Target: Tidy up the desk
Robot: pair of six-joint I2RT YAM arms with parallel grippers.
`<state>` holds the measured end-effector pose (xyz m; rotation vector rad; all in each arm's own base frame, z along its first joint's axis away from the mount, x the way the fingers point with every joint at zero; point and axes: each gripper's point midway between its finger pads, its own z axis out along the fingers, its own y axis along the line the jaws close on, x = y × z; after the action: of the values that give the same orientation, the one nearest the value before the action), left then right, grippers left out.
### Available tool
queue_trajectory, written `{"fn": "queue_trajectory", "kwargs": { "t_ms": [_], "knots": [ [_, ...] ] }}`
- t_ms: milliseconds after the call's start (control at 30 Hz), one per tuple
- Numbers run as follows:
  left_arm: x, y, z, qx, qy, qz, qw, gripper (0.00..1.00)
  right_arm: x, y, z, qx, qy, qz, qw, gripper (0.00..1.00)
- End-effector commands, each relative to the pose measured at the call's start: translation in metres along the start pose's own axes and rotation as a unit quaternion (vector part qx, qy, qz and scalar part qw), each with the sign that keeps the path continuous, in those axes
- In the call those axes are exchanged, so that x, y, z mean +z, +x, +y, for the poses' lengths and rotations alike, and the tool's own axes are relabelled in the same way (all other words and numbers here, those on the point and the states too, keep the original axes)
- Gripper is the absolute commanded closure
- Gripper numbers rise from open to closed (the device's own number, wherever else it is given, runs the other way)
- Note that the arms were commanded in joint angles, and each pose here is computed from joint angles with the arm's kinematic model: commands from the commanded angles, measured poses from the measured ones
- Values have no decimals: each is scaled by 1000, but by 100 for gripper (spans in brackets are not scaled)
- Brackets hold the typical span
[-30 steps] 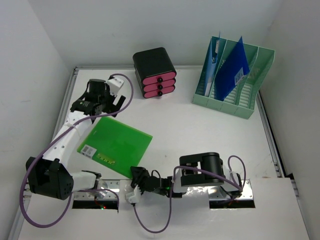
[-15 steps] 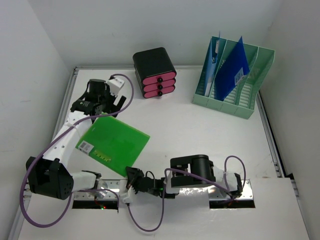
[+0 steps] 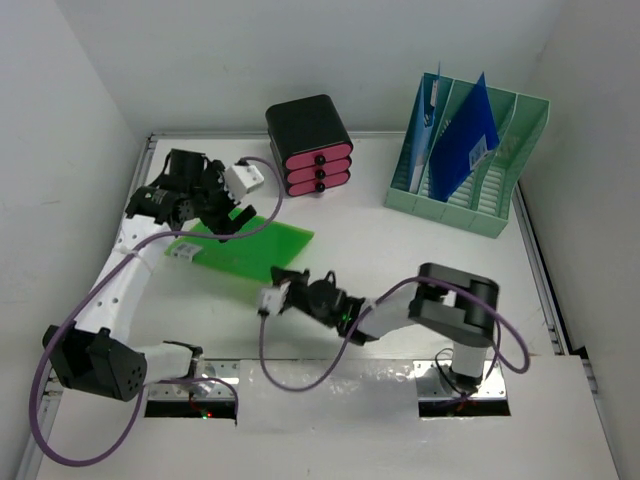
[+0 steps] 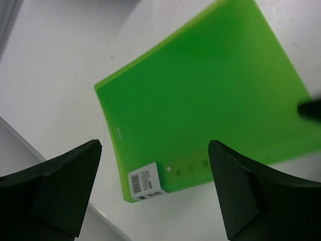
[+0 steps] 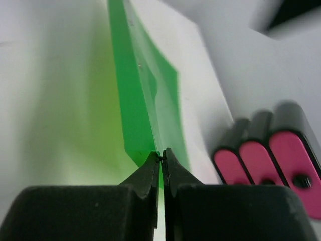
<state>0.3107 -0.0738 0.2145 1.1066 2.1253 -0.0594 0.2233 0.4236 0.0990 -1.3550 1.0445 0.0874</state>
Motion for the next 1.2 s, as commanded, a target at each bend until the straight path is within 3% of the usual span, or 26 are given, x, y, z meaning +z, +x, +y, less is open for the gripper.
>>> {"fn": "queue_trajectory", "kwargs": {
  "t_ms": [0, 300, 333, 367, 567, 733, 800, 833, 867, 900, 933, 1033, 1100, 1167],
  "knots": [
    [-22, 12, -39, 136, 111, 0, 984, 14, -6, -12, -23, 146, 6, -43, 988, 100],
    [-3, 28, -47, 254, 131, 11, 958, 6, 1, -8, -48, 221, -11, -76, 972, 100],
    [6, 31, -49, 259, 132, 15, 957, 0, 2, -7, -50, 221, -9, -76, 972, 100],
    [14, 26, -38, 268, 102, 15, 958, 0, 2, -4, -51, 222, -6, -74, 972, 100],
    [44, 56, -73, 323, 165, 54, 930, 0, 3, 0, -56, 241, -5, -75, 968, 100],
    [69, 42, -62, 293, 102, 32, 950, 2, 4, 0, -57, 245, 1, -80, 966, 100],
    [79, 43, -61, 273, 83, 29, 958, 15, 2, -1, -60, 249, 5, -86, 965, 100],
    [84, 38, -56, 266, 68, 19, 961, 42, 1, -1, -59, 250, 4, -86, 964, 100],
    [90, 41, -58, 247, 70, 23, 966, 81, -2, 0, -60, 251, 5, -84, 964, 100],
    [90, 41, -58, 247, 69, 23, 966, 81, -2, 0, -60, 251, 5, -84, 964, 100],
    [92, 42, -58, 241, 69, 26, 968, 100, -2, 1, -61, 251, 8, -83, 964, 100],
    [94, 42, -58, 225, 66, 27, 972, 100, -8, 2, -69, 255, 21, -88, 963, 100],
    [94, 34, -55, 184, 50, 16, 982, 100, -14, 0, -81, 255, 44, -91, 962, 100],
    [91, 19, -50, 129, 35, 1, 991, 100, -26, 14, -99, 258, 99, -63, 959, 94]
  ]
}}
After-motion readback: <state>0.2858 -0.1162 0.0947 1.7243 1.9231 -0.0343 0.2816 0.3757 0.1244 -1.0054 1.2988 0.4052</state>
